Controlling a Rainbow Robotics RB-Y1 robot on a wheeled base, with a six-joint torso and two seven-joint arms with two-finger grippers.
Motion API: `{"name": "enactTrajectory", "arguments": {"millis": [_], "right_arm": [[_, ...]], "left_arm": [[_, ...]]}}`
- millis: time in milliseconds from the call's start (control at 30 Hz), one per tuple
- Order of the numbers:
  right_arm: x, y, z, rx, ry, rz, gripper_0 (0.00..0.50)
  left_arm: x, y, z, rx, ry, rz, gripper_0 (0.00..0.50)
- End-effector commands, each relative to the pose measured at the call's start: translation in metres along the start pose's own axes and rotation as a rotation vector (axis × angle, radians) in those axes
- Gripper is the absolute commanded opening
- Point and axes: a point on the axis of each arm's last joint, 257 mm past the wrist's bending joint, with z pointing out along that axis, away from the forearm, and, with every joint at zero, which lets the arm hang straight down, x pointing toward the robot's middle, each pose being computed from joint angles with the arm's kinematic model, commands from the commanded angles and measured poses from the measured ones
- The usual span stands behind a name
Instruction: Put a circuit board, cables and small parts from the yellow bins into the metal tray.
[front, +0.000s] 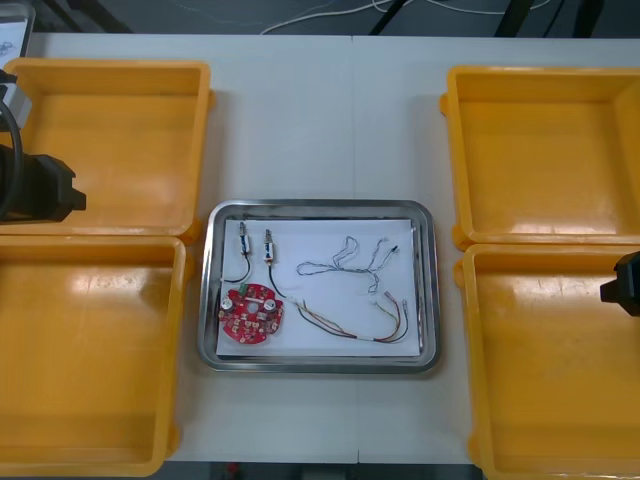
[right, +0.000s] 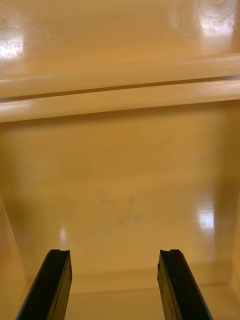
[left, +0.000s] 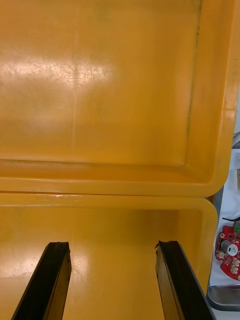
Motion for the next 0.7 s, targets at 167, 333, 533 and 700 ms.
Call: {"name": "enactTrajectory", "arguments": {"millis": [167,333,533,700], "right_arm": [[-0.0032,-0.0041,-0.0083,0.005,-0.030,0.051,0.500],[-0.0032,-0.0041,-0.0083,0.005,-0.030,0.051,0.500],[-0.0032,-0.0041,-0.0083,0.005,-0.030,0.051,0.500],[-0.0032,-0.0041,-0.0083,0.005,-0.030,0.051,0.500]], "left_arm": [[-0.0021,0.0265,-0.0153,-0.086,-0.040,0.114,0.500],[-0.0017,0.0257,-0.0150,-0.084,-0.039,0.120,0.500],[-0.0016,0.0246,-0.0155,-0.082,-0.039,0.132,0.500],[-0.0016,0.0246,-0.0155,-0.082,-0.039,0.132,0.500]]}}
